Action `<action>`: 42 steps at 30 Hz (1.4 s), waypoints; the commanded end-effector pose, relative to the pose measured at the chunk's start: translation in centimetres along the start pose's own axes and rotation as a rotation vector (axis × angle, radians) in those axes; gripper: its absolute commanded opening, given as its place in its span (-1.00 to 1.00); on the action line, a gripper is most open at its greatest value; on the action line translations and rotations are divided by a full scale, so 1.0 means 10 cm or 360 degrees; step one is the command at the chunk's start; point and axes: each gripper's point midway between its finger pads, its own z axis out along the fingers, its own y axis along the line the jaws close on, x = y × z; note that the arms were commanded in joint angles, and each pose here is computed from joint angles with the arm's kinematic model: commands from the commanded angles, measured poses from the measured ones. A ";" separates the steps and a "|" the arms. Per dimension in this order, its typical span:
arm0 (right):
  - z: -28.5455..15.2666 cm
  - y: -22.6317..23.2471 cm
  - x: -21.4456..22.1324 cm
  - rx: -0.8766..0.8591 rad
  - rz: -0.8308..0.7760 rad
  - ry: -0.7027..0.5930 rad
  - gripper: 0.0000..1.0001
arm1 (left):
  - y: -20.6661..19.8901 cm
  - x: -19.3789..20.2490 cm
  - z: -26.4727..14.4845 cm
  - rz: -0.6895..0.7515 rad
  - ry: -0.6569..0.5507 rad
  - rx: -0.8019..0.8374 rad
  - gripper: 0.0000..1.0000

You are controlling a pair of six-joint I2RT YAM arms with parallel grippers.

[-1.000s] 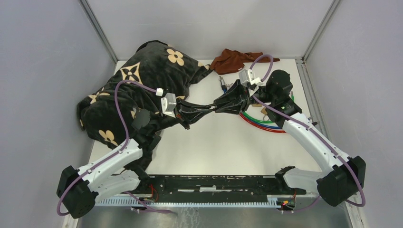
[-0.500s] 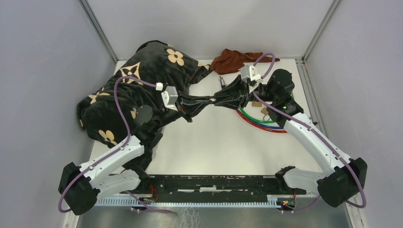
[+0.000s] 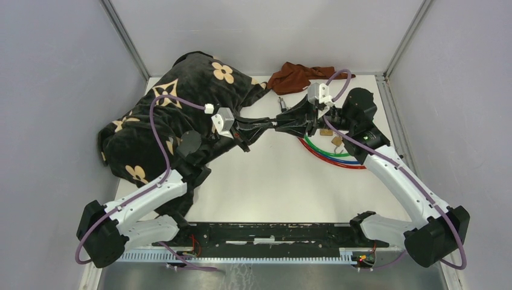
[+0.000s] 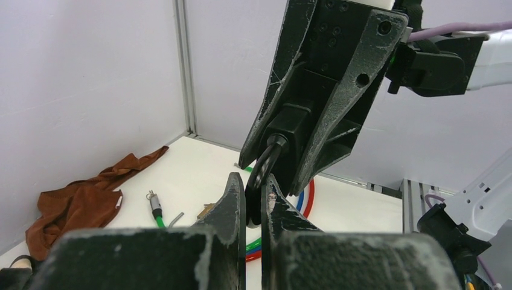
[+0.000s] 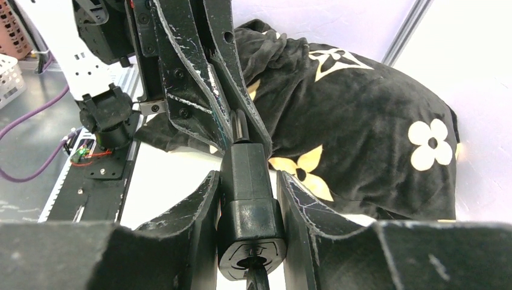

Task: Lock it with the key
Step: Lock the lock.

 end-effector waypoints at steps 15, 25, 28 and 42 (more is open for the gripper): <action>0.43 0.15 -0.09 -0.0257 -0.0324 -0.0089 -1.00 | -1.83 0.61 -0.55 -0.0367 0.0453 0.1210 -0.96; 0.56 0.24 -0.17 -0.0237 -0.0347 -0.0140 -1.00 | -1.72 0.78 -0.45 -0.0443 0.0594 0.1043 -0.96; 0.61 0.26 -0.18 -0.0257 -0.0351 -0.0132 -1.00 | -1.75 0.80 -0.44 -0.0462 0.0598 0.1067 -0.96; 0.78 0.43 -0.18 -0.0310 -0.0366 -0.0126 -1.00 | -1.83 0.83 -0.40 -0.0474 0.0616 0.1100 -0.97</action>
